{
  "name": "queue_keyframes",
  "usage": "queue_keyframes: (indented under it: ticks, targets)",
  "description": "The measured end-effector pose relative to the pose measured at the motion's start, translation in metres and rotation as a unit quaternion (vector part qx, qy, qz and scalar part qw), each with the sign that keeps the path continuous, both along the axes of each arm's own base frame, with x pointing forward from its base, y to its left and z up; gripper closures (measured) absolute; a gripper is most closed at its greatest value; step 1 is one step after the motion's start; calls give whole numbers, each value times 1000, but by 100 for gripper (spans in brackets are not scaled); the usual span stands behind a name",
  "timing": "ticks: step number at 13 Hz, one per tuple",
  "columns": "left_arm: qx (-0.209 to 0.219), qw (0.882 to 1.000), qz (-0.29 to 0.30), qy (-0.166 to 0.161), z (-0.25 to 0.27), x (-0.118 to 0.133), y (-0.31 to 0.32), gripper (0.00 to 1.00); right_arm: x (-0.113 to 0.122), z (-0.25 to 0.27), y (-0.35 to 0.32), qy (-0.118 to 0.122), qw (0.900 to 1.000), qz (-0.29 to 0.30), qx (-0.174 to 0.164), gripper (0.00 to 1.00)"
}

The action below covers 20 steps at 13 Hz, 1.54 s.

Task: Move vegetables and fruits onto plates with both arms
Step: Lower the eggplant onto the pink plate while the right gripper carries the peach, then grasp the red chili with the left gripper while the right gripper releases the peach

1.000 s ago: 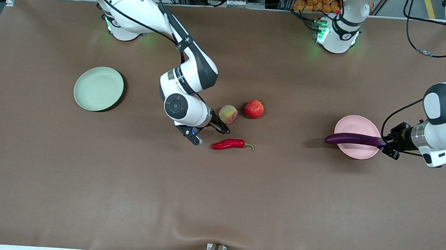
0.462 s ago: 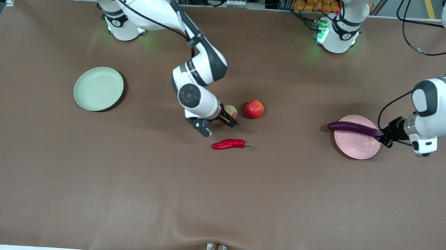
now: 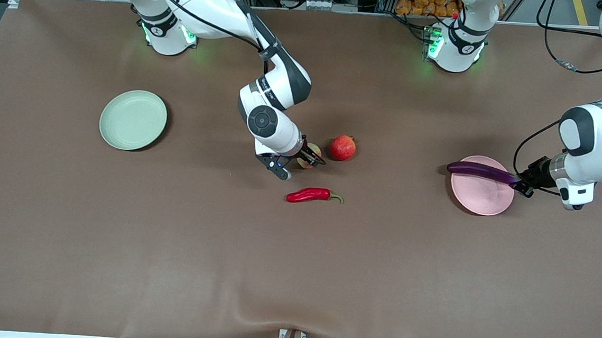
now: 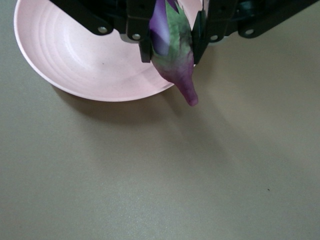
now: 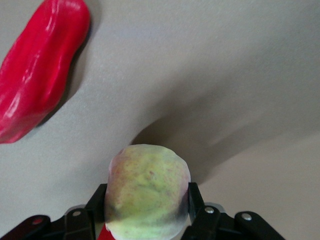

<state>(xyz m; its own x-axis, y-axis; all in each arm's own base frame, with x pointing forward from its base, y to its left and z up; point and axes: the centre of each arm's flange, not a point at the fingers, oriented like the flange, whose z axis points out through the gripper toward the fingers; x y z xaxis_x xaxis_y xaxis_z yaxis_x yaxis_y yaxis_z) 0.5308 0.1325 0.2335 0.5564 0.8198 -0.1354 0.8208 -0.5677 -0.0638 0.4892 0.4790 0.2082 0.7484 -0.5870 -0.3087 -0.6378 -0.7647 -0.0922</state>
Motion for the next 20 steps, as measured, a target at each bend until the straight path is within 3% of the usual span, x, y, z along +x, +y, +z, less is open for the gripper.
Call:
queue_keyframes:
  ticks: [2,5,8,11,13,15,17,20]
  targets:
    - [-2,1000,-13,-2,-3,0,0,64,19,12,-27,24,999,25,-10,33]
    - [-3,1000,-19,-1,-5,0,0,36,71,83,-125,60,988,143,-7,33]
    - [-3,1000,-19,-2,-4,0,0,2,85,155,-246,81,945,315,-41,33]
    - [-2,1000,-21,-8,1,5,-2,0,73,170,-357,98,913,394,-33,33]
    - [-3,1000,-29,-9,18,16,-10,0,60,144,-431,107,898,426,1,33]
    - [-12,998,-59,-1,63,40,-37,0,42,109,-488,109,889,443,26,33]
    - [-16,994,-107,-11,133,73,-86,0,18,74,-505,94,885,456,15,33]
    - [19,985,-168,-37,195,96,-187,0,-12,40,-539,70,878,472,25,33]
